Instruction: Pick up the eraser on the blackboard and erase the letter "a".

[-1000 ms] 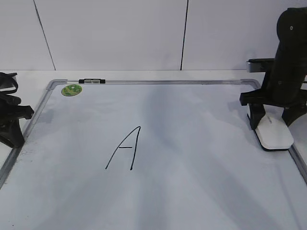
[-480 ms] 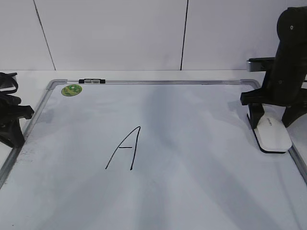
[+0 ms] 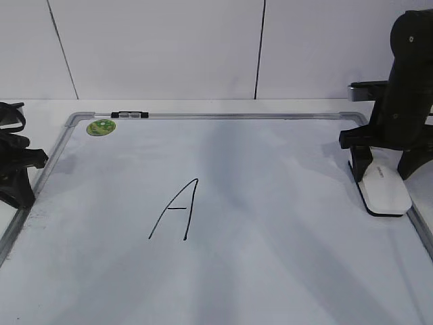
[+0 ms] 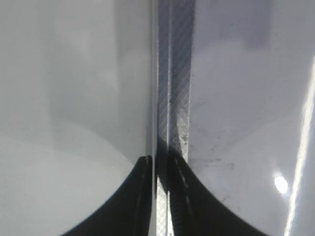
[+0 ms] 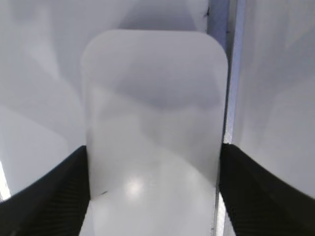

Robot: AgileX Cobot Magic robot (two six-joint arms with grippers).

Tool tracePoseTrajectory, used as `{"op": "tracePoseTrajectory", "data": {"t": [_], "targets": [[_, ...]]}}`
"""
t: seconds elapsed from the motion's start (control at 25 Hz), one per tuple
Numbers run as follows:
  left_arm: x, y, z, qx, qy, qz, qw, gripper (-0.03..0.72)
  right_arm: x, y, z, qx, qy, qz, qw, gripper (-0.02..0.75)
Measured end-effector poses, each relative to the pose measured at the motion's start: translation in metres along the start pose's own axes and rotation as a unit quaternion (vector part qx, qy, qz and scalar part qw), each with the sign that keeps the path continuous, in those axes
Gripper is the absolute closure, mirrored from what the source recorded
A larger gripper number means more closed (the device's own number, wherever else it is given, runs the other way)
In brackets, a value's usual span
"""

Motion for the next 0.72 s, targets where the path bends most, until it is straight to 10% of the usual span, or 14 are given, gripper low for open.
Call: {"op": "tracePoseTrajectory", "data": {"t": [0.72], "targets": [[0.0,0.0,0.0,0.0,-0.002,0.0,1.0,0.57,-0.014,-0.001,0.006,0.004,-0.004,0.001,1.0,0.144]]}}
Point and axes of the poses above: a point on each arm's last joint axis where the gripper is mounted, x pointing out along that axis toward the gripper, y along the wrist's bending axis when the last joint is at zero, z = x × y, the point moved 3 cm from there along x, pointing out along that axis toward the gripper, and after that the axes turned 8 degrees about -x, right-handed, at the moved point
